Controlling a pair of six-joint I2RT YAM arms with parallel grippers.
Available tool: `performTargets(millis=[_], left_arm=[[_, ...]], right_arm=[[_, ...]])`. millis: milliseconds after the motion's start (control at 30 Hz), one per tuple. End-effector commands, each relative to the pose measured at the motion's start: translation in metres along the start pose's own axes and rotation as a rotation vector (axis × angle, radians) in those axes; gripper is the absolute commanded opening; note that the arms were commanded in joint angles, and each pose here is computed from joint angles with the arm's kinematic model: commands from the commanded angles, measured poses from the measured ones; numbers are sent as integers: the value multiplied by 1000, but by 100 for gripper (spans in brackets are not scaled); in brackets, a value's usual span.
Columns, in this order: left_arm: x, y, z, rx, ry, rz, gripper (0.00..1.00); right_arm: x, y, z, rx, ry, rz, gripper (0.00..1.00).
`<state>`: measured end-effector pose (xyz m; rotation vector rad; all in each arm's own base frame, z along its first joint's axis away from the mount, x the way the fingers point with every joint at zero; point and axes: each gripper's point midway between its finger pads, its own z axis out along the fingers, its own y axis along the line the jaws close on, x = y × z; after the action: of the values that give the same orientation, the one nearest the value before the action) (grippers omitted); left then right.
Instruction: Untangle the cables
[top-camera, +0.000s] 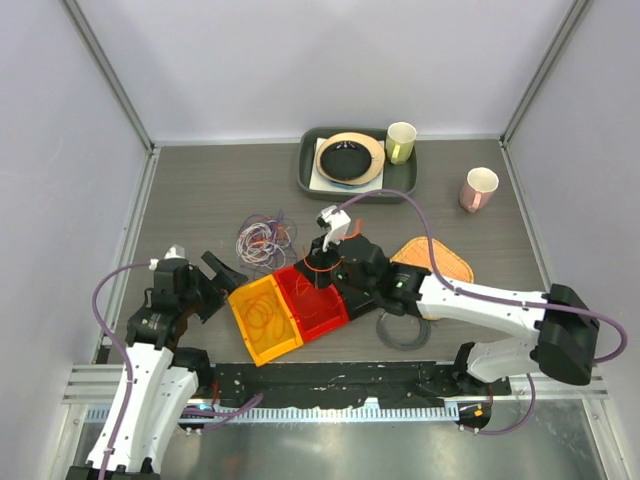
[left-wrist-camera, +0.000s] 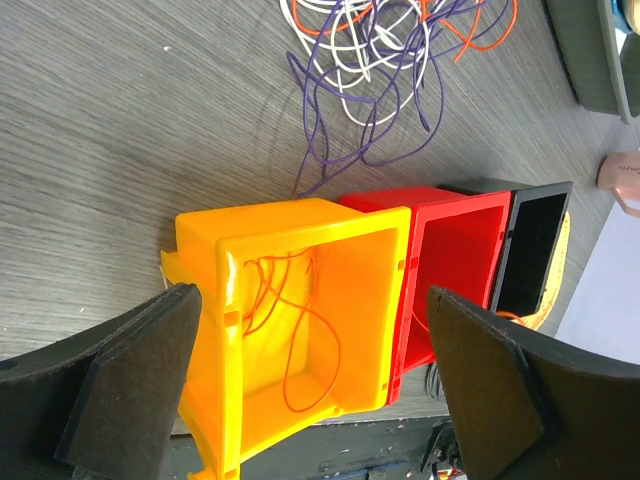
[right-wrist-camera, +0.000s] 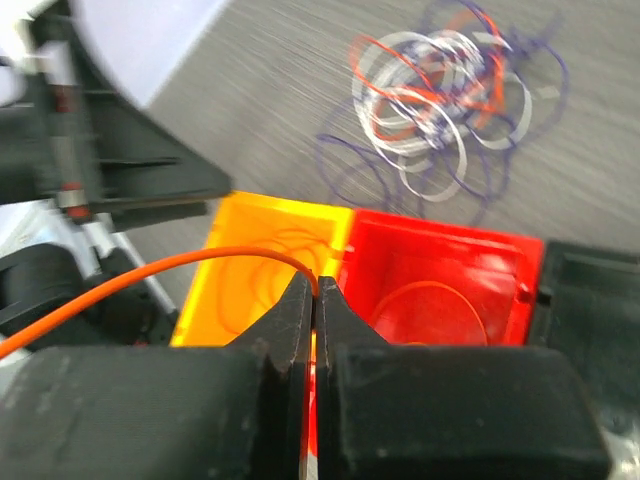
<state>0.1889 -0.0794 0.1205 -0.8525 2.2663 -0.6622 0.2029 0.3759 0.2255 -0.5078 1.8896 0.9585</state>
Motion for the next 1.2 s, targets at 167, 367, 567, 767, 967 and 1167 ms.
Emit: performTargets(millis=[167,367,567,767,967,1167], left_arm=[[-4,-14,-2,52,3,27,100],[-4,-16,-3,62,3,33,100],[-6,-18,-3,64,-3,37,100],[-8,-21,-6,73,-3,46,100],[-14,-42,-20,146,-14,81,100],[-15,-47,-24,168,-19,93,100]], right_arm=[[86,-54,21,308,239,73,1],[114,-66,15,375,311,40,1],[129,-59,21,333,326,-2,9],[119,-63,22,430,325,-61,39],[108,-60,19,452,295,-83,48],[77,-55,10,466,217,-73,50]])
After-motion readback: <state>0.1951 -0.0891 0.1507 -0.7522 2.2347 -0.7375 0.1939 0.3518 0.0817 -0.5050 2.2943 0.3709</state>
